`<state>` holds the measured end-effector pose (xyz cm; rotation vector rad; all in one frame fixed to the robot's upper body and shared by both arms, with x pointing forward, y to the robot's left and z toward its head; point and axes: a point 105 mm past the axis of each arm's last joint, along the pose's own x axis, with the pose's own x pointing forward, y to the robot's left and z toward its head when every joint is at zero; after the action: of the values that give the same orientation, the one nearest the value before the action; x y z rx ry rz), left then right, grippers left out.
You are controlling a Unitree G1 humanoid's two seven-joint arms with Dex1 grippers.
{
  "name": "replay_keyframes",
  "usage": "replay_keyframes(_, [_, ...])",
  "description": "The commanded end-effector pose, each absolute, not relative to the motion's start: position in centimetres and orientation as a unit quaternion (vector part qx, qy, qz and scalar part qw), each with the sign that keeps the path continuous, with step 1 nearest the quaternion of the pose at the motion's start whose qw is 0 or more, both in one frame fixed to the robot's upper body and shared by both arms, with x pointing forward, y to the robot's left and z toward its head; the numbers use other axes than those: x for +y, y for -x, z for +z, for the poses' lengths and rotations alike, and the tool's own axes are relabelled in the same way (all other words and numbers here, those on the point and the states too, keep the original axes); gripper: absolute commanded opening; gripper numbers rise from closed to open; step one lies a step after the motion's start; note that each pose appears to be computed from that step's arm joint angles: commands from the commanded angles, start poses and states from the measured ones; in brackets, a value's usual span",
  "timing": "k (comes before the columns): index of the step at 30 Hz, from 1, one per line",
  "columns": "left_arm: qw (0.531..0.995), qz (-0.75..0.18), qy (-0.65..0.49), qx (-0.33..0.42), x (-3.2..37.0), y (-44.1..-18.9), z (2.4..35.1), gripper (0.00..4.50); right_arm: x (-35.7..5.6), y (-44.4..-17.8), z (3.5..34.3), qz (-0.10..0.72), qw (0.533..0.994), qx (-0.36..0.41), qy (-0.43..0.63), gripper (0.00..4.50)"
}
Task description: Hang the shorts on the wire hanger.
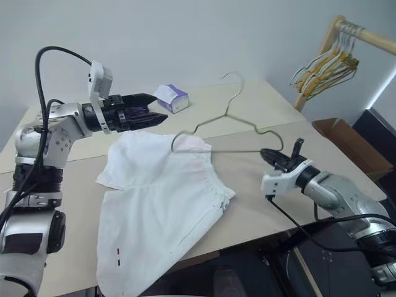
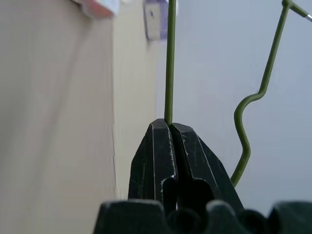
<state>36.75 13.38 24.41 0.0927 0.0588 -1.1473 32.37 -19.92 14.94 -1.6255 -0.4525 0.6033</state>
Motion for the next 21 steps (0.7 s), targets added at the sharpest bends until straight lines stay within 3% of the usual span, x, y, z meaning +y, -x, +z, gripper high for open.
replay_keyframes(1, [0.794,-0.598,-0.086,0.065,12.5,-35.8,23.4,4.50,-19.1,-32.6,17.6,0.252,0.577,-0.273,0.727,0.04])
replay_keyframes(8, [0.740,-0.650,-0.123,0.123,10.8,-35.1,20.4,4.50,-18.2,-33.2,18.6,0.254,0.558,-0.306,0.728,0.04])
replay_keyframes(16, [0.728,-0.647,-0.159,0.160,10.4,-35.5,17.3,4.50,-17.7,-33.2,19.4,0.241,0.573,-0.325,0.713,0.04])
replay_keyframes(21, [0.715,-0.659,-0.158,0.169,10.1,-35.1,16.6,2.95,-17.7,-33.3,19.9,0.234,0.574,-0.328,0.713,0.00])
